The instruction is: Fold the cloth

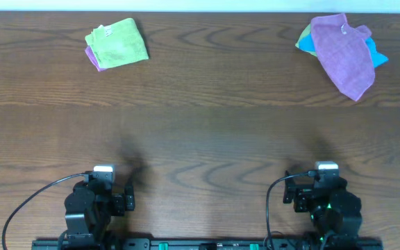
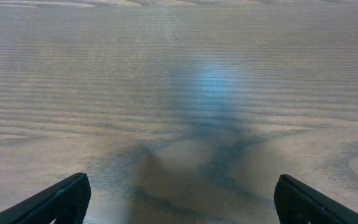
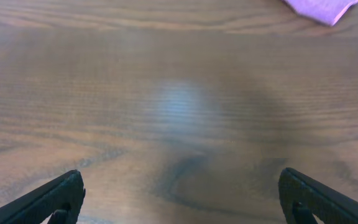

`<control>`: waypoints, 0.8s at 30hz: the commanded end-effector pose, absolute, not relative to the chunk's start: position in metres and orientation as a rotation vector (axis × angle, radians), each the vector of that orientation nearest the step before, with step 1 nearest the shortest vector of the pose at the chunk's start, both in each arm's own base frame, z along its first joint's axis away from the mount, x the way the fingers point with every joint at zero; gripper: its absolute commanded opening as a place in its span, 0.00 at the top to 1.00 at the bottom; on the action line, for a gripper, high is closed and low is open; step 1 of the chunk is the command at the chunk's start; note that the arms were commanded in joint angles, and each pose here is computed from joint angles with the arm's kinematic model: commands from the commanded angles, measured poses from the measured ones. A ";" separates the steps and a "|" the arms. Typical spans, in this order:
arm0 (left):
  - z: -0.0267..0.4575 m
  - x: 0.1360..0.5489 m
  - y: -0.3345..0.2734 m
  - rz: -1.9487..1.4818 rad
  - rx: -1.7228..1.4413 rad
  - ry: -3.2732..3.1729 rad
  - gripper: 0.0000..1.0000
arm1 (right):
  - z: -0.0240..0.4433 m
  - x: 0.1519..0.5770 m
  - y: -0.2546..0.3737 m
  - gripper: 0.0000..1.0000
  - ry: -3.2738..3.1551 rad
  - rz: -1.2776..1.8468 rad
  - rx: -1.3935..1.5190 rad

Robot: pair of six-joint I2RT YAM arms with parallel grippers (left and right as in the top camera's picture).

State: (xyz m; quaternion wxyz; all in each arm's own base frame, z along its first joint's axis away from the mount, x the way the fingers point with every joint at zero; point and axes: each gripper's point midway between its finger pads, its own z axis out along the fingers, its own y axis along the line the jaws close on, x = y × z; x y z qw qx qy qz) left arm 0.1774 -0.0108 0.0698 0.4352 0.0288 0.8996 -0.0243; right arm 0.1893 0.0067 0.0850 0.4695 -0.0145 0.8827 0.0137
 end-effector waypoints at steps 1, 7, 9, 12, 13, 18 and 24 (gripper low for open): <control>0.055 0.172 -0.010 -0.041 0.095 2.284 0.05 | 0.076 0.190 0.005 0.01 2.173 0.029 -0.033; 0.055 0.172 -0.010 -0.041 0.095 2.284 0.05 | 0.074 0.190 -0.002 0.01 2.176 0.010 0.003; 0.055 0.172 -0.010 -0.041 0.095 2.284 0.05 | 0.074 0.190 -0.002 0.01 2.176 0.007 0.008; 0.055 0.172 -0.010 -0.041 0.095 2.284 0.05 | 0.074 0.190 -0.003 0.01 2.176 0.007 0.009; 0.055 0.172 -0.010 -0.041 0.095 2.284 0.05 | 0.074 0.190 -0.003 0.01 2.175 0.007 0.009; 0.055 0.172 -0.010 -0.041 0.095 2.284 0.04 | 0.074 0.190 -0.003 0.01 2.175 0.007 0.009; 0.055 0.172 -0.010 -0.041 0.095 2.284 0.05 | 0.074 0.190 -0.003 0.01 2.175 0.007 0.009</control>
